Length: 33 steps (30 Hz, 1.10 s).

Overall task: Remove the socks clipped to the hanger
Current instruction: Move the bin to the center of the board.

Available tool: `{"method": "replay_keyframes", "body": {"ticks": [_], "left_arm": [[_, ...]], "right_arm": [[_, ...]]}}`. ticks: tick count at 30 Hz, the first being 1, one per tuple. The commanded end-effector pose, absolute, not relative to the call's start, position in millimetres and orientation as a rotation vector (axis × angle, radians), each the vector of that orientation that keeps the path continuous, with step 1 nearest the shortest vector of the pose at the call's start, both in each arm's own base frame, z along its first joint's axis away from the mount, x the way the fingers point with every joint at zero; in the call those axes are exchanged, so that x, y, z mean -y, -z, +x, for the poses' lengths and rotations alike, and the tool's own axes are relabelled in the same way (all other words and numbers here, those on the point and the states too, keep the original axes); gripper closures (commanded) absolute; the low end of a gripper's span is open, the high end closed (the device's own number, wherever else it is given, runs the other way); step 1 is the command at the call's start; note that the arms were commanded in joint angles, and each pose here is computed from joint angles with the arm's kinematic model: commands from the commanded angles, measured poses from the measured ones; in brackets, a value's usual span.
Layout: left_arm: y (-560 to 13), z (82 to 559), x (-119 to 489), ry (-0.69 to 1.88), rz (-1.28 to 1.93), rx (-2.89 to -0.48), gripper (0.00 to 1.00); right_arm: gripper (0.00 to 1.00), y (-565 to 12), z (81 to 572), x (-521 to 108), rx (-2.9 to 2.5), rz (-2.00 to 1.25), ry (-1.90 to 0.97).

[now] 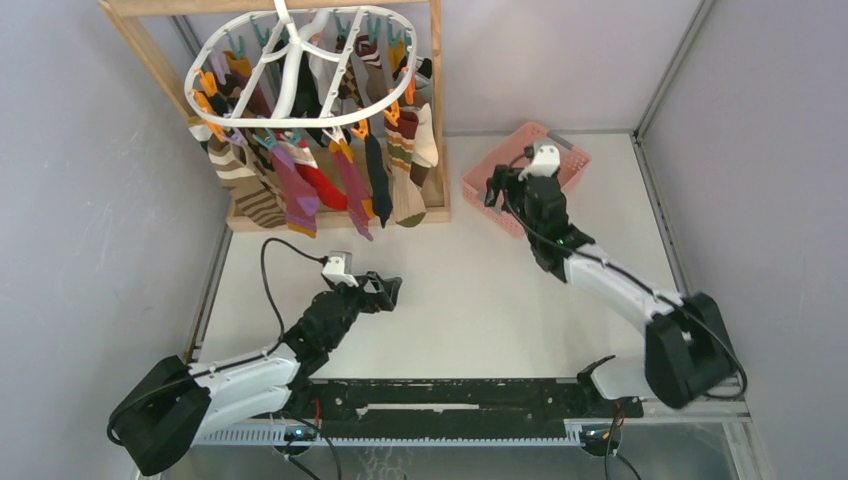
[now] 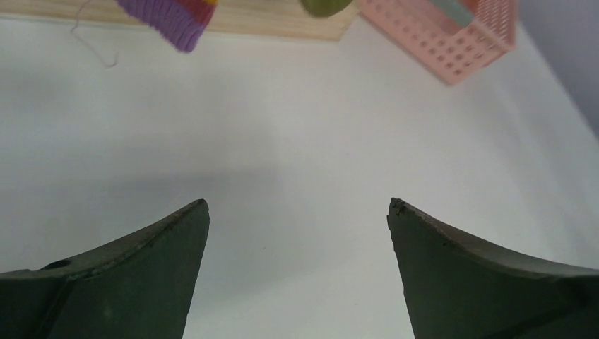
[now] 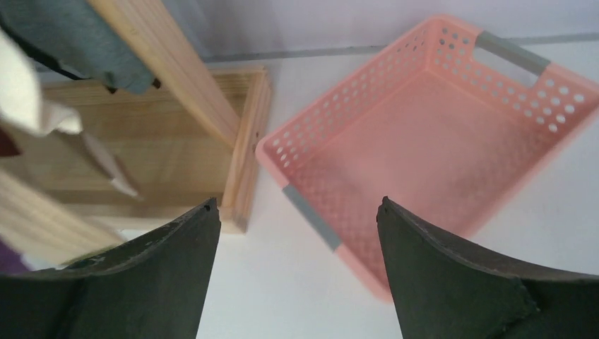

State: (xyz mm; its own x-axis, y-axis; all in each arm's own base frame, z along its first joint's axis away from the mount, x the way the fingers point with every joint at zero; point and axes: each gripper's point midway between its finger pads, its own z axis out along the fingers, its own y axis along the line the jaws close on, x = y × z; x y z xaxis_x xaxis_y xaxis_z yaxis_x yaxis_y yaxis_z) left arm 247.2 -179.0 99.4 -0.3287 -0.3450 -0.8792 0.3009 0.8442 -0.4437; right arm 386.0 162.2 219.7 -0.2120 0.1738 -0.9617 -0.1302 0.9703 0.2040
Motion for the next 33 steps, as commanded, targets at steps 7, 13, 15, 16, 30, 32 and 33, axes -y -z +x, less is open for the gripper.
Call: {"method": "replay_keyframes", "body": {"ticks": [7,13,15,16,30,32,33], "left_arm": [[-64,254,176,0.477,0.037,-1.897,0.0],[-55,252,187,0.503,0.065,-1.919,0.0],[-52,252,191,0.508,0.069,-1.927,0.0],[-49,252,193,0.512,0.074,-1.936,0.0],[-54,251,206,0.541,0.069,-1.928,0.0],[-56,251,206,0.54,0.071,-1.923,0.0],[-57,251,206,0.54,0.073,-1.921,0.0]], "right_arm": [[0.14,-141,492,-196,-2.021,-0.285,-0.183],[0.14,-88,501,-198,-2.137,-0.311,-0.152],[0.14,-87,497,-199,-2.151,-0.319,-0.153],[0.14,-88,496,-197,-2.159,-0.314,-0.147],[0.79,-65,448,-178,-2.368,-0.206,-0.132],[1.0,-63,438,-183,-2.362,-0.21,-0.102],[1.0,-62,433,-187,-2.361,-0.219,-0.095]]}}
